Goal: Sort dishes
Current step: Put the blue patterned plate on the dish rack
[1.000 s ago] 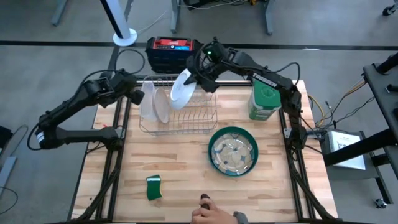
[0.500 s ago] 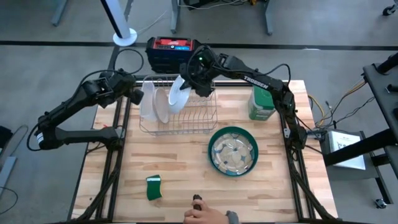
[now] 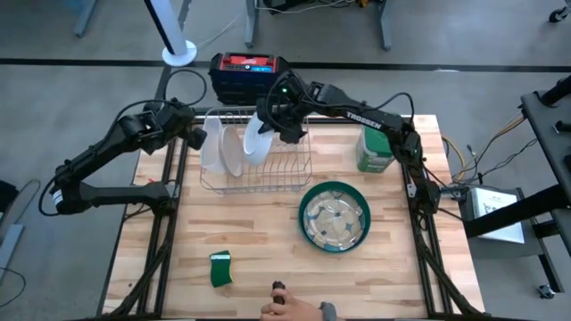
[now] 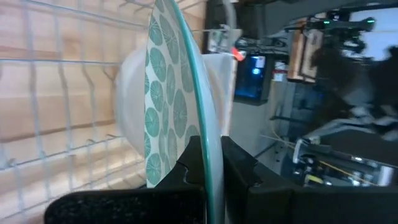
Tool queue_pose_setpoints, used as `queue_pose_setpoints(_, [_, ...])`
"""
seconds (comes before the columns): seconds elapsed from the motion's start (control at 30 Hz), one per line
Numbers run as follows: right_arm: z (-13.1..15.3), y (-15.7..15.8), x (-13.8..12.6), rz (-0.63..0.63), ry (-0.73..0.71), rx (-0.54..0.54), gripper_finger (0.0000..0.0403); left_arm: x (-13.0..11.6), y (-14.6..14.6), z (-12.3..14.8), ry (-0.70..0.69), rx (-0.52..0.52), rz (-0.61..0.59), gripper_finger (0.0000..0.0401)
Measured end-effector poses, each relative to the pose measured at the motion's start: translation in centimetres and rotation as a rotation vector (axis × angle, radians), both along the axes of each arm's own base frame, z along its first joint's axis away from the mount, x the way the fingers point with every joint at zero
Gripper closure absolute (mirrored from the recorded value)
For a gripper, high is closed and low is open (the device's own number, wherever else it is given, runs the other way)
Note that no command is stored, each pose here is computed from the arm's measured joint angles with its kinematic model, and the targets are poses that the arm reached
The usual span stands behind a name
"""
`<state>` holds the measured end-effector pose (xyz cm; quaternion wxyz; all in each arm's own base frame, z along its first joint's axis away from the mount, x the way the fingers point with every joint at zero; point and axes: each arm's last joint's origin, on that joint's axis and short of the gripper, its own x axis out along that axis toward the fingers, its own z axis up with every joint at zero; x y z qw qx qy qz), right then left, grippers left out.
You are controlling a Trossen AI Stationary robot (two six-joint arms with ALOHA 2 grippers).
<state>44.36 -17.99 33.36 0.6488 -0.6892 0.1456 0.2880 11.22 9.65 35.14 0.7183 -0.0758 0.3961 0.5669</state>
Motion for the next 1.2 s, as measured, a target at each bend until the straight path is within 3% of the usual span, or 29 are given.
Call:
queue_pose_setpoints(0.73, [-1.7,0.1,0.6,0.057,-0.022,-0.038,0.0398,0.9,0.6,-0.6,0.032,-0.024,0.002,0.0401])
queue_pose_setpoints(1.2, [-1.1,0.1,0.1,0.002,-0.006,-0.095,0.0398,0.9,0.6,-0.6,0.032,-0.024,0.002,0.0401])
